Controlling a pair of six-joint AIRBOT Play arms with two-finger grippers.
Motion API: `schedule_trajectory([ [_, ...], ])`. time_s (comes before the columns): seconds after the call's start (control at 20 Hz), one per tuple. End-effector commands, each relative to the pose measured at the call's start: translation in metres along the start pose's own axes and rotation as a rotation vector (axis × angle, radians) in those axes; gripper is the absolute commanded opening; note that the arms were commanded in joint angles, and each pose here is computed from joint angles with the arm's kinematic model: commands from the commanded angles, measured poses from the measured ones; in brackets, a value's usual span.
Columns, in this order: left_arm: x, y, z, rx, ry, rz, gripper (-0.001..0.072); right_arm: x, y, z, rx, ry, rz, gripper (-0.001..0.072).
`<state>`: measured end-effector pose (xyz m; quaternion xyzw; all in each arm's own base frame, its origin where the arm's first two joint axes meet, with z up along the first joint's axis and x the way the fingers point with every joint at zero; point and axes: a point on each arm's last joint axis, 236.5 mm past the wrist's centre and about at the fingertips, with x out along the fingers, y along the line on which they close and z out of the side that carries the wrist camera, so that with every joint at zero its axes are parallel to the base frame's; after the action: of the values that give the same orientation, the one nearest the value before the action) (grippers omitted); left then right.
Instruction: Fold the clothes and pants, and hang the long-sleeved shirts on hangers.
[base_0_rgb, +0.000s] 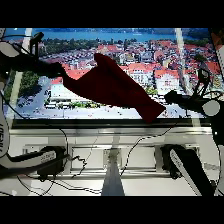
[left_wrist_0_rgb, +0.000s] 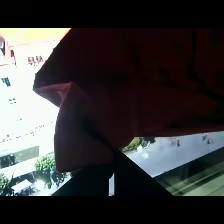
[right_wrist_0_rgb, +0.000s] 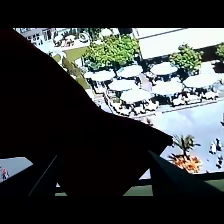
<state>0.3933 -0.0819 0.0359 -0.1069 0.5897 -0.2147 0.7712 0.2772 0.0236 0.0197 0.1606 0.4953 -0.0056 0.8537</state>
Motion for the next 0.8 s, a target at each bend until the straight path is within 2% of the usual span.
schedule_trajectory([
  [0.0,0.016,0.001,-0.012,-0.011,0.078,-0.014,0.0019,0.002,0.009,0.003,-0.11,-0.015,0.037,0.0586],
  [0.05,0.016,0.001,-0.012,-0.01,0.078,-0.015,0.002,0.004,0.023,0.001,-0.162,-0.004,0.099,0.0572],
  [0.15,0.017,-0.001,-0.011,-0.017,0.074,-0.021,0.002,0.013,0.052,-0.009,-0.19,0.048,0.235,0.0449],
  [0.2,0.017,-0.001,-0.011,-0.032,0.074,-0.02,0.002,0.02,0.063,-0.018,-0.226,0.09,0.277,0.0434],
  [0.4,0.017,-0.001,-0.011,-0.044,0.074,-0.02,0.002,0.058,0.1,-0.067,-0.539,0.258,0.346,0.044],
  [0.55,0.017,-0.001,-0.011,-0.065,0.075,-0.019,0.002,0.087,0.131,-0.065,-0.771,0.229,0.3,0.0456],
  [0.75,0.017,-0.001,-0.011,-0.066,0.075,-0.019,0.002,0.11,0.179,-0.007,-0.752,0.088,0.275,0.0455],
])
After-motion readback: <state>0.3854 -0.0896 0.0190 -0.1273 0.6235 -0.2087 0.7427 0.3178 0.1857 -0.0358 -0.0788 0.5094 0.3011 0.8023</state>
